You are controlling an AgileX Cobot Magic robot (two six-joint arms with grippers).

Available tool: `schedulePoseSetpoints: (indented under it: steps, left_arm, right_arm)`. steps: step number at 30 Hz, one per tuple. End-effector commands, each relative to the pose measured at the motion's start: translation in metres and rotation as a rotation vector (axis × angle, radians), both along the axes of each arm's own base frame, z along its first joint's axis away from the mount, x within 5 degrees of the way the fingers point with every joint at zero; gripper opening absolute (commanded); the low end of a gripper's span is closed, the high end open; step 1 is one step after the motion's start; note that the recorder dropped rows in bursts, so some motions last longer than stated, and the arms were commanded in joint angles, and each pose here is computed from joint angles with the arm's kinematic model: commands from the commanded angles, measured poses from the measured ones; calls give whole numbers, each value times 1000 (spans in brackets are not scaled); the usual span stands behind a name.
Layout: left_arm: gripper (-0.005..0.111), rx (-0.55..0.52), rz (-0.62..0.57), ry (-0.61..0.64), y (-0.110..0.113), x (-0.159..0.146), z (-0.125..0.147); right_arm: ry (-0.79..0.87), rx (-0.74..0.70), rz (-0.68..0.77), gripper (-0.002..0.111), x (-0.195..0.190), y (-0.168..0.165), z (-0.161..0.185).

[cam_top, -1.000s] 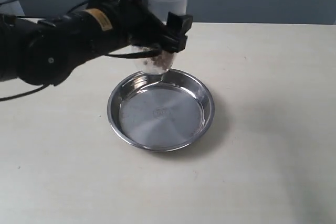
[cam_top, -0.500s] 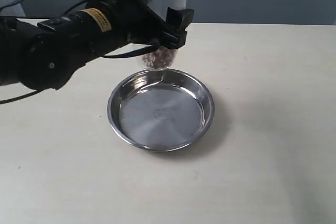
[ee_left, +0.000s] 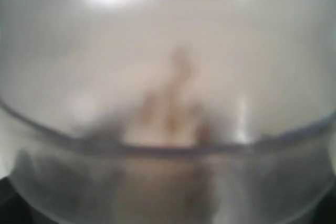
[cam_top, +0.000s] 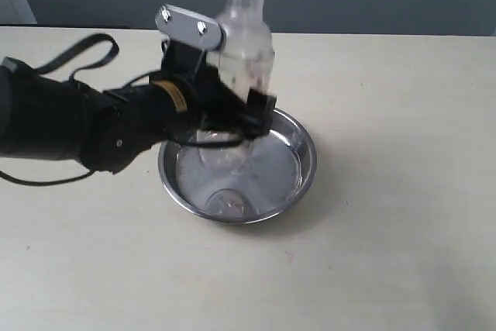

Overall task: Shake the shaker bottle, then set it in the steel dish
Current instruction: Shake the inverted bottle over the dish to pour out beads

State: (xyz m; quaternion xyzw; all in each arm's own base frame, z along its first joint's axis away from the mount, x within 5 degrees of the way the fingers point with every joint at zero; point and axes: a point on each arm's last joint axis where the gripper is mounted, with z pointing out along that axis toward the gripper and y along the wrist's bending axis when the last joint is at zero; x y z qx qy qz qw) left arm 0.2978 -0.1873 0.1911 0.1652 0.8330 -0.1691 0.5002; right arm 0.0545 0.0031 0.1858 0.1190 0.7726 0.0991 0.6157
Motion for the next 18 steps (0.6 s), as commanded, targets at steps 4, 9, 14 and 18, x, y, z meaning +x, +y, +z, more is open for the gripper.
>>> schedulePoseSetpoints:
  steps: [4,9,14,18]
  left_arm:
    - [0,-64,7,-90,-3,-4,14]
    - [0,-143,-76,-350,-6,-8,73]
    - [0,-47,69,-29,13,1,-8]
    - [0,-130,-92,-456,8,-9,103]
  right_arm:
    - [-13,-5,1,-1,0,0,0]
    - [-13,-5,1,-1,0,0,0]
    - [-13,-5,1,-1,0,0,0]
    - [-13,-5,1,-1,0,0,0]
